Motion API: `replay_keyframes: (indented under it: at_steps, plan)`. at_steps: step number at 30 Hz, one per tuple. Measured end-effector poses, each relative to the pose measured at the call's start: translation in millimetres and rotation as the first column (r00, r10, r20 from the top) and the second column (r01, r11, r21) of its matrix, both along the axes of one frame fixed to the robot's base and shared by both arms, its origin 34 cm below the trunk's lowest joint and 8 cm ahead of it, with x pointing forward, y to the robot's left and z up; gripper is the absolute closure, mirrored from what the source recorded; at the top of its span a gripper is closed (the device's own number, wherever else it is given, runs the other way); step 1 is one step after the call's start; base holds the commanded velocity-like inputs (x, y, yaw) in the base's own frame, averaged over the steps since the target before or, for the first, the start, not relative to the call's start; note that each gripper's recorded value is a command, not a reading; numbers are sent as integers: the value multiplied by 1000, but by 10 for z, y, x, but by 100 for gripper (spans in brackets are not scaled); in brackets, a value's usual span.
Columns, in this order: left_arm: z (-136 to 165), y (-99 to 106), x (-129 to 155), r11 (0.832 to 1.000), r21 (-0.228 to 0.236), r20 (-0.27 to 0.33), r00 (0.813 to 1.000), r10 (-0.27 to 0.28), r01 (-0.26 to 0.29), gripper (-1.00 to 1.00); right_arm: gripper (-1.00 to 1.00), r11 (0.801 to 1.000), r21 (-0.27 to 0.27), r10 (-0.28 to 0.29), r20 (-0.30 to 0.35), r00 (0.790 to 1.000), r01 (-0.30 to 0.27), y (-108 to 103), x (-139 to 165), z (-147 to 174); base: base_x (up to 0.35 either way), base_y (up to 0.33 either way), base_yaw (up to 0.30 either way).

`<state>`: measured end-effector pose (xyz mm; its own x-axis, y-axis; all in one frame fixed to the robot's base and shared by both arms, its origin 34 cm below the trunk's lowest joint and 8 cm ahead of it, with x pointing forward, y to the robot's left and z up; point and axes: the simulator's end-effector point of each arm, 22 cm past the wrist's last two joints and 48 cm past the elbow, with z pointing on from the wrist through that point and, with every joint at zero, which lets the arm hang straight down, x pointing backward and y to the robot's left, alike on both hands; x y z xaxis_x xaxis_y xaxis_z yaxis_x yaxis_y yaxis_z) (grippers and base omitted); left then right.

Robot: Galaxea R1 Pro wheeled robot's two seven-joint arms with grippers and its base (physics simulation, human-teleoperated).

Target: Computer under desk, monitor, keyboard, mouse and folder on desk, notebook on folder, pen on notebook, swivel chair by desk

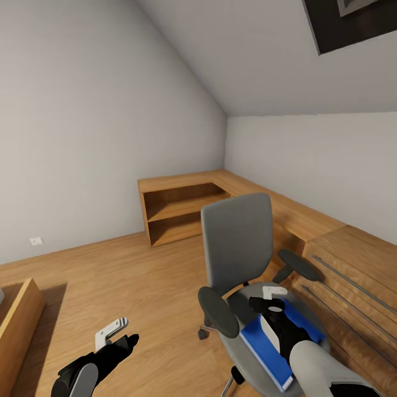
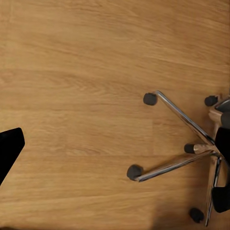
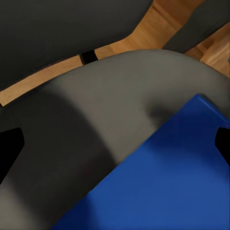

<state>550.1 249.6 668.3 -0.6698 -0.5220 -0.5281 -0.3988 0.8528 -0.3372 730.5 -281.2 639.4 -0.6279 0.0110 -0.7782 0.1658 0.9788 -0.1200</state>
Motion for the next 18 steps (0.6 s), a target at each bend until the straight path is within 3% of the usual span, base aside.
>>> replay_keyframes:
  at_steps: [18]
  plan:
    - [-341, 0, -39, 1000, 0, 1, 1000, 0, 0, -100, -100, 1000, -1, 1, -1, 1000, -1, 1, -40, -343, 0, 0, 0]
